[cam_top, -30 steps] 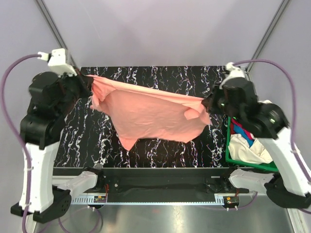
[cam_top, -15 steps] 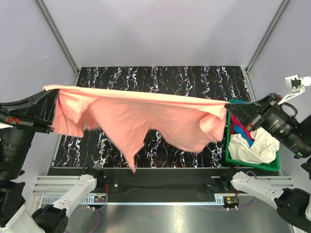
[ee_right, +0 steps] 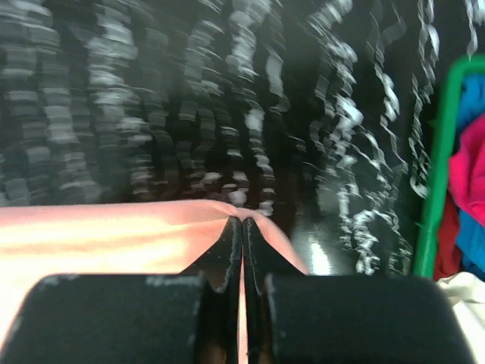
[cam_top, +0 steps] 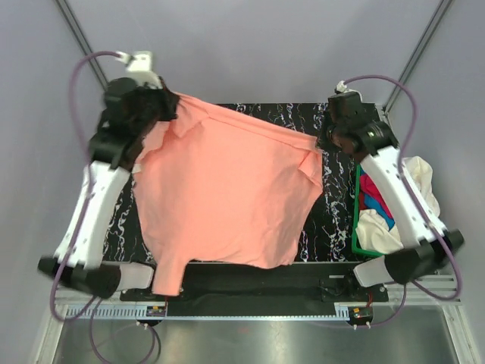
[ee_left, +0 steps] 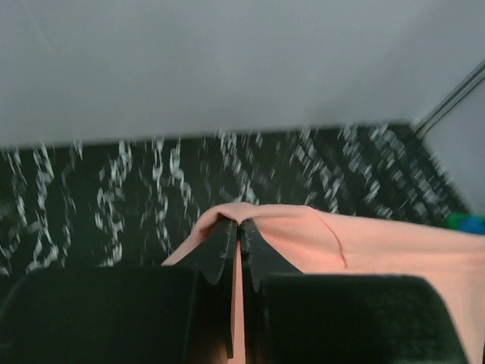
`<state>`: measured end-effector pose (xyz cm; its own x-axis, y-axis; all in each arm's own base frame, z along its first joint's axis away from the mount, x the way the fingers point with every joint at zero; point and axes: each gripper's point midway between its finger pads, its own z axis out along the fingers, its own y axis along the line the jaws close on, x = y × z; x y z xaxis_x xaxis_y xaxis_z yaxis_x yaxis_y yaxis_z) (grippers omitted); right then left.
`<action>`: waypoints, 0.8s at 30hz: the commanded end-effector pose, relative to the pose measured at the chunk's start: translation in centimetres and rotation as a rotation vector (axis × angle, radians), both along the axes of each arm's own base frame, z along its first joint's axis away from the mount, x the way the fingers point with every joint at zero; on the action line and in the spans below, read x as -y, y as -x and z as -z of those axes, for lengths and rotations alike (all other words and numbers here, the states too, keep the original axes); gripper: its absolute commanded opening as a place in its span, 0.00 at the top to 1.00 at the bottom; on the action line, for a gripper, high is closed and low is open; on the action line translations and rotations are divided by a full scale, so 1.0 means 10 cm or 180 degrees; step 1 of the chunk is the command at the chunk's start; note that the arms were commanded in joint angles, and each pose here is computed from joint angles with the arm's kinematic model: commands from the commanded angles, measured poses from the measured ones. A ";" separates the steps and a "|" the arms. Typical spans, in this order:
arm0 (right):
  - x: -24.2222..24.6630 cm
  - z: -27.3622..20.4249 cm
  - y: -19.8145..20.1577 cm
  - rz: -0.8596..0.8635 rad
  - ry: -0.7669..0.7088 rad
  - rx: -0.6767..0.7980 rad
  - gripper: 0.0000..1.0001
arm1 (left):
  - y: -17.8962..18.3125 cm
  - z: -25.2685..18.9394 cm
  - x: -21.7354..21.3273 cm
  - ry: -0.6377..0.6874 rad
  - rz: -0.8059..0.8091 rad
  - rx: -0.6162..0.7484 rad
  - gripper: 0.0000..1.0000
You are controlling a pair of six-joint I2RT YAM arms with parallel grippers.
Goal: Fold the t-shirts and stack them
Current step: Flatten the tshirt out
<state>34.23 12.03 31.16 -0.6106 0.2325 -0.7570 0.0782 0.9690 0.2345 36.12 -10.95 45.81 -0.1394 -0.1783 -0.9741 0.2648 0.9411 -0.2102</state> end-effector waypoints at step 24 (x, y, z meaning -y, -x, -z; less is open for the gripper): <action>0.24 1.87 -0.02 -0.0032 -0.0090 -0.1799 0.37 | 0.65 3.18 -0.09 0.0248 -0.0551 -0.2747 0.41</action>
<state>36.82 6.45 10.89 -0.9263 0.2517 -0.2802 0.2430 0.9678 0.0661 32.73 -8.07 20.45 -0.6592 -0.2576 -0.7065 -0.1120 0.9627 -0.2465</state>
